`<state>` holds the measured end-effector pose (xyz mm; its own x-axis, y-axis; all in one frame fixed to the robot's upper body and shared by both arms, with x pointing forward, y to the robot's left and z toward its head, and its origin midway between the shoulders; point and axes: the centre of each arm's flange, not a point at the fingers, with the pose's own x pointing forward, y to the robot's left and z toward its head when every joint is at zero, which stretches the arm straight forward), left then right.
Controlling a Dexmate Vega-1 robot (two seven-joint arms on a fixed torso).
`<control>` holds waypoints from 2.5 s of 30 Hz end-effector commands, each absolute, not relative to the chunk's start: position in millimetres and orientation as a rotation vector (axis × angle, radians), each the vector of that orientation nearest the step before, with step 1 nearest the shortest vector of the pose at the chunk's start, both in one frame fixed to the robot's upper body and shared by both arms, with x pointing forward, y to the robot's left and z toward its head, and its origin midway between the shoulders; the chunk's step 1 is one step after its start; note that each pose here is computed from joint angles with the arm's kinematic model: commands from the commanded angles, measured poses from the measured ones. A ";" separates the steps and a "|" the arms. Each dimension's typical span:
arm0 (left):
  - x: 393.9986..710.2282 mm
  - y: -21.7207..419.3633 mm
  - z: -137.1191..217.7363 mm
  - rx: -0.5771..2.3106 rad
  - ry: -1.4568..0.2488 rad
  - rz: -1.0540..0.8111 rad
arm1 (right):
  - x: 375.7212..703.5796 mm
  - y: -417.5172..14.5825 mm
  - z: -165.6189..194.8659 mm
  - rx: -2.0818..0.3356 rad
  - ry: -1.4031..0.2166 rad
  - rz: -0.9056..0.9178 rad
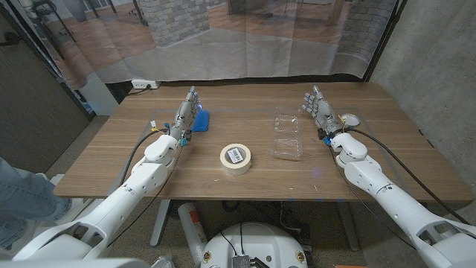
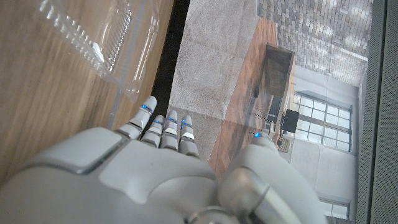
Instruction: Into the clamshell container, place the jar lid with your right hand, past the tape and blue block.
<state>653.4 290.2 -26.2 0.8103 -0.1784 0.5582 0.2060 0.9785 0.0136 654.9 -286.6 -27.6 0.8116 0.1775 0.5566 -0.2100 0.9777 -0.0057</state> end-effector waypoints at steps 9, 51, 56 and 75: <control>656.1 283.0 -24.5 -0.045 -0.575 -0.198 | 664.3 -281.7 -30.1 0.075 -0.567 0.213; 649.5 271.1 -17.0 -0.008 -0.595 -0.181 | 654.3 -312.3 -9.9 -0.010 -0.641 0.122; 648.8 273.8 -18.0 -0.002 -0.593 -0.193 | 651.6 -311.4 -6.5 -0.018 -0.655 0.109; 640.1 281.2 -14.0 0.021 -0.611 -0.195 | 636.4 -318.1 1.5 -0.074 -0.690 0.056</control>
<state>645.7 276.8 -16.1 0.8064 -0.1832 0.5623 0.1813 0.9816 0.0598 645.5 -313.6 -2.5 0.7809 0.0906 0.6180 -0.0596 0.9957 -0.0706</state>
